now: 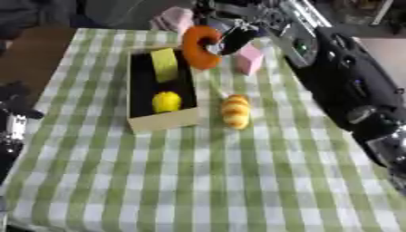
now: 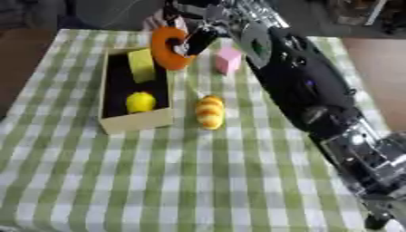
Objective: Pick up objects on the table and place them in the box.
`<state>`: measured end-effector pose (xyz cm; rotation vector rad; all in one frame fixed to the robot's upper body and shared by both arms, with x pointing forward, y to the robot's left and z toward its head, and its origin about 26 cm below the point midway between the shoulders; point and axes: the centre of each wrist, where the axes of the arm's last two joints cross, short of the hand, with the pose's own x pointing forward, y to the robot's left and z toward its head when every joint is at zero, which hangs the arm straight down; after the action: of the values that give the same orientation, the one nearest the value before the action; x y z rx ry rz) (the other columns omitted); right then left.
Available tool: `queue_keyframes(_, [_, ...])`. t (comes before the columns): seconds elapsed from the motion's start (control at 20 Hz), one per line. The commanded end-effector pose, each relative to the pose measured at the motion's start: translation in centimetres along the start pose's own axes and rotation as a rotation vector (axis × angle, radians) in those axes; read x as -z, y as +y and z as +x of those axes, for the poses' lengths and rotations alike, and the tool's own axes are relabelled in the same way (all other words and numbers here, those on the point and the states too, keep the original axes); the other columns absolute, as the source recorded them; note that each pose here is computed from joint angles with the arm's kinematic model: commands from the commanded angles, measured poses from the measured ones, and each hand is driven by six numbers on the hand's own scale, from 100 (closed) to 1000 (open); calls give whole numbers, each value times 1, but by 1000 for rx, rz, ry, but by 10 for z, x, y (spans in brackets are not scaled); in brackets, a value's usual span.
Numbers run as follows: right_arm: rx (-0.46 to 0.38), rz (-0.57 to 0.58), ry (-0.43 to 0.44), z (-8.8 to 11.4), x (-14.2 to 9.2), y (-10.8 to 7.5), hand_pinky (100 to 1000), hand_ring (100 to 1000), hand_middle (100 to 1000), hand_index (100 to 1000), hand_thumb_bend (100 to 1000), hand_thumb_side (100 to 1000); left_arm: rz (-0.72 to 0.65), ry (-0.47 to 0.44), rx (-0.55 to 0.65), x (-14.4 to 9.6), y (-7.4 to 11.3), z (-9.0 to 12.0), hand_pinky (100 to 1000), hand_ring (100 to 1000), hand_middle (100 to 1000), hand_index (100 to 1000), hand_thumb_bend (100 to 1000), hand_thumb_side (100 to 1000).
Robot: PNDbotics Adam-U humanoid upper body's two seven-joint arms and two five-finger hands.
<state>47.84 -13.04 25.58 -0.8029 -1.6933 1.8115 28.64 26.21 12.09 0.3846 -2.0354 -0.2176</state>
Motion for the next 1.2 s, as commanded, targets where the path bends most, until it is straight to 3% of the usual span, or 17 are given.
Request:
queue_keyframes(0.05, [-19,-64,30,5,12,-3,858,823,805,438,100,218,67,-35,-36,4,0,9,737,567,729,849,283,754])
queue_keyframes(0.5, [-35,-136,102,24,35,34,856,826,814,495,100,210,159,-47,-111,7,-6,13,733,565,724,848,216,764])
queue_keyframes(0.95, [-28,-45,141,37,43,70,856,835,831,805,100,228,173,-56,-141,10,-8,14,728,558,715,840,201,770])
queue_keyframes(1.2, [-72,-17,158,43,45,74,870,852,852,927,100,236,161,-55,-140,10,-8,14,728,557,715,841,204,773])
